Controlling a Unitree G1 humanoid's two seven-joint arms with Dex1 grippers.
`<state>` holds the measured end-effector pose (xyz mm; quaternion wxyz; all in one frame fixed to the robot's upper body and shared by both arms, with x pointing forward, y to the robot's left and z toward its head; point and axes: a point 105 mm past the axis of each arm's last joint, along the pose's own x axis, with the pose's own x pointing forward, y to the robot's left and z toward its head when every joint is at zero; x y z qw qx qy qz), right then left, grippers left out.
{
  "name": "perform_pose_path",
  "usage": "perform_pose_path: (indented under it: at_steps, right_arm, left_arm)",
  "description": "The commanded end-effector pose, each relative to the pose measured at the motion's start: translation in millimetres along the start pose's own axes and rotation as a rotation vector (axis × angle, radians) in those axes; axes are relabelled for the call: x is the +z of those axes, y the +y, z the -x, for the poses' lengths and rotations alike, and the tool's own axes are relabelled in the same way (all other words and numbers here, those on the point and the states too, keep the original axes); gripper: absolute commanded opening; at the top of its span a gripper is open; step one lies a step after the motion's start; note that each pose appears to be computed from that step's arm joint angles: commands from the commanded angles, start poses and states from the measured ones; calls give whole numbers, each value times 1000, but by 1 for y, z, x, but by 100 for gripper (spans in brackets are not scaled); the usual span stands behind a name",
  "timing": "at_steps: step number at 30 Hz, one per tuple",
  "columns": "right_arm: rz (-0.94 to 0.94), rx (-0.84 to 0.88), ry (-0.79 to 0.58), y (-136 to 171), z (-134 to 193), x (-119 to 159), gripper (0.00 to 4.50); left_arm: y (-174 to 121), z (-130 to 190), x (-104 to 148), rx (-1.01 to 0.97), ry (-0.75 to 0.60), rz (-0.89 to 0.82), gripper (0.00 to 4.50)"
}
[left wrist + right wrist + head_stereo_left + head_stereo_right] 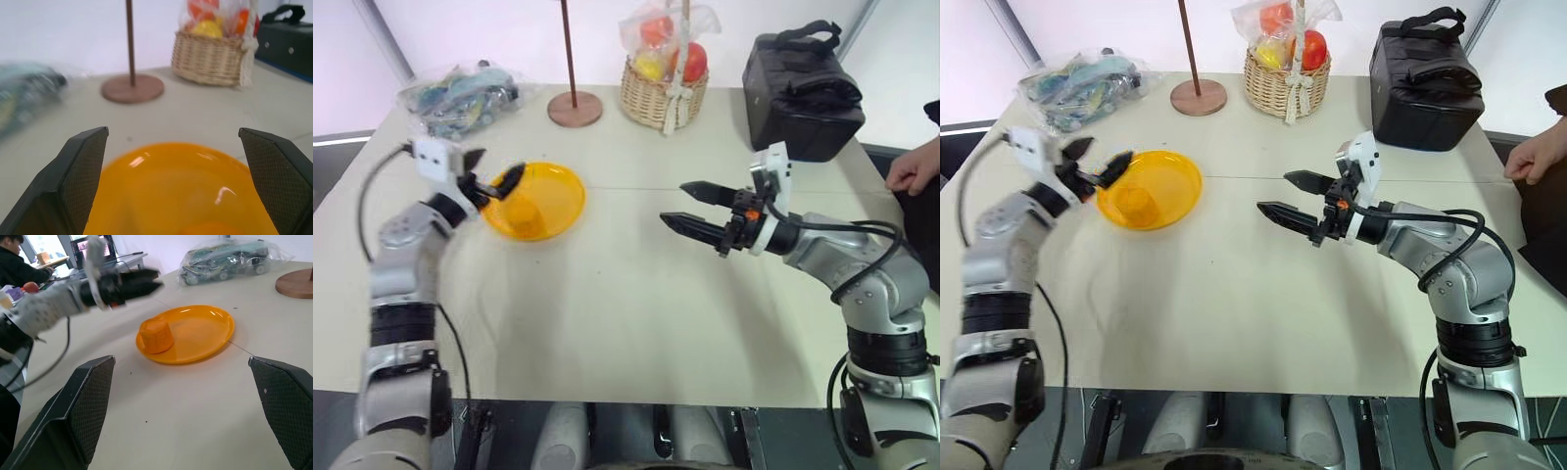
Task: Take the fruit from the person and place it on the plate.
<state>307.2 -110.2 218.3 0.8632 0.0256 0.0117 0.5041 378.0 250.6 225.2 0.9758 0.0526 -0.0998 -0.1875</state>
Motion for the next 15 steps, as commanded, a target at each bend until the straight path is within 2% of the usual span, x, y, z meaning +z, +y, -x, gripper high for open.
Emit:
perform_pose_path:
  at_steps: [1,6,11,15]
  right_arm:
    - [42,-35,-19,-8,9,7,450]
    - [61,-130,-12,-30,13,-3,450]
    - [29,-137,1,-36,13,-20,450]
    - [24,-139,20,-40,11,-30,450]
  left_arm:
    - [-2,26,12,-44,39,-37,447]
    - [1,62,-1,-9,148,-35,447]
    - [18,106,-16,117,225,-24,447]
    - [24,118,-21,169,226,4,447]
